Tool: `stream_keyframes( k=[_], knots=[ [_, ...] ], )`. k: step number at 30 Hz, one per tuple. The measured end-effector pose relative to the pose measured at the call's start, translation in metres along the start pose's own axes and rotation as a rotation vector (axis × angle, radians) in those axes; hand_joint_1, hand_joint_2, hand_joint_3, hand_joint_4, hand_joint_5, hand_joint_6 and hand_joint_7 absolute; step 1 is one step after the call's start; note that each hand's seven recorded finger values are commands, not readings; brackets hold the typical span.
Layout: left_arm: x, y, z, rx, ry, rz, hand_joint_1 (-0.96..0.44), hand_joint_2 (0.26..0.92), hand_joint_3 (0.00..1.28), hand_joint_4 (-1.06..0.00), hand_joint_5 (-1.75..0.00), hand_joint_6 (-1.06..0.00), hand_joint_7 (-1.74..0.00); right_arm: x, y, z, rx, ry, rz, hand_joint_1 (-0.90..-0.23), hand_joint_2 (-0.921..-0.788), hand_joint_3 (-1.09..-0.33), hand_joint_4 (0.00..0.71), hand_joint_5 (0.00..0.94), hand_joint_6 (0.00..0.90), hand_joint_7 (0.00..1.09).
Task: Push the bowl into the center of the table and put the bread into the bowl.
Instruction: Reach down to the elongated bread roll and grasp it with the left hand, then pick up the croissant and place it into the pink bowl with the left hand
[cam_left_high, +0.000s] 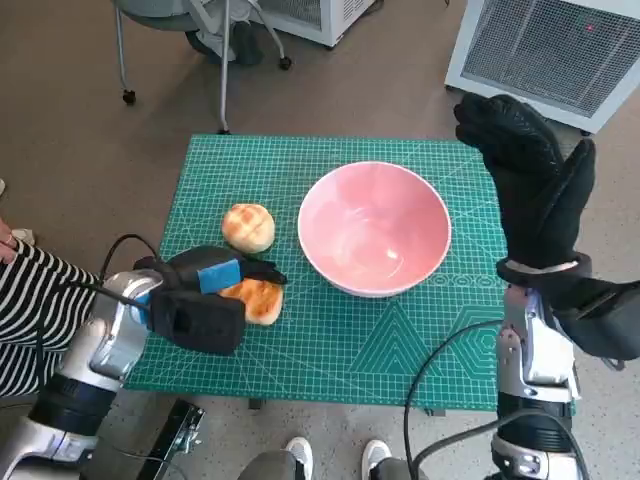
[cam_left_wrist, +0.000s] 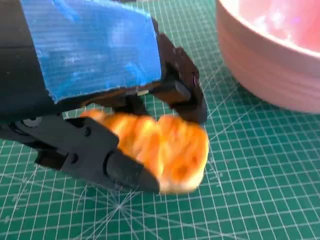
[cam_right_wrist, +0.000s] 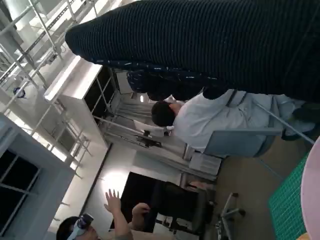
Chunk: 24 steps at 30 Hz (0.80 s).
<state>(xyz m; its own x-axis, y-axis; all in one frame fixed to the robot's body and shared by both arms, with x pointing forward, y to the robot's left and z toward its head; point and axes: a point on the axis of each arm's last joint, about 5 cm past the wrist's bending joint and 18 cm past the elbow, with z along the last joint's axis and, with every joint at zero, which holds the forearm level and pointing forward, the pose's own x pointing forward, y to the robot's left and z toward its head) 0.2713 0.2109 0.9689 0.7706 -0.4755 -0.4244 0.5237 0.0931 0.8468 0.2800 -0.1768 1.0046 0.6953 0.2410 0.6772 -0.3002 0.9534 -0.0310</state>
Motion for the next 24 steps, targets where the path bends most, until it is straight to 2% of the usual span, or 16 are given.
stream_keyframes(
  k=[17, 24],
  knots=[
    [-0.002, 0.001, -0.003, 0.01, -0.037, 0.061, 0.0, 0.92, 0.08, -0.71, -1.19, -0.57, -1.18, -0.0009, -0.001, -0.002, 0.001, 0.002, 0.002, -0.756, -0.921, -0.634, 0.199, 0.0, 0.128, 0.35],
    [-0.01, 0.014, 0.004, -0.002, -0.085, 0.123, 0.0, 0.92, 0.08, -0.72, -1.19, -0.56, -1.18, -0.0013, -0.001, -0.002, -0.001, 0.001, 0.003, -0.757, -0.921, -0.634, 0.198, 0.0, 0.126, 0.35]
  ],
)
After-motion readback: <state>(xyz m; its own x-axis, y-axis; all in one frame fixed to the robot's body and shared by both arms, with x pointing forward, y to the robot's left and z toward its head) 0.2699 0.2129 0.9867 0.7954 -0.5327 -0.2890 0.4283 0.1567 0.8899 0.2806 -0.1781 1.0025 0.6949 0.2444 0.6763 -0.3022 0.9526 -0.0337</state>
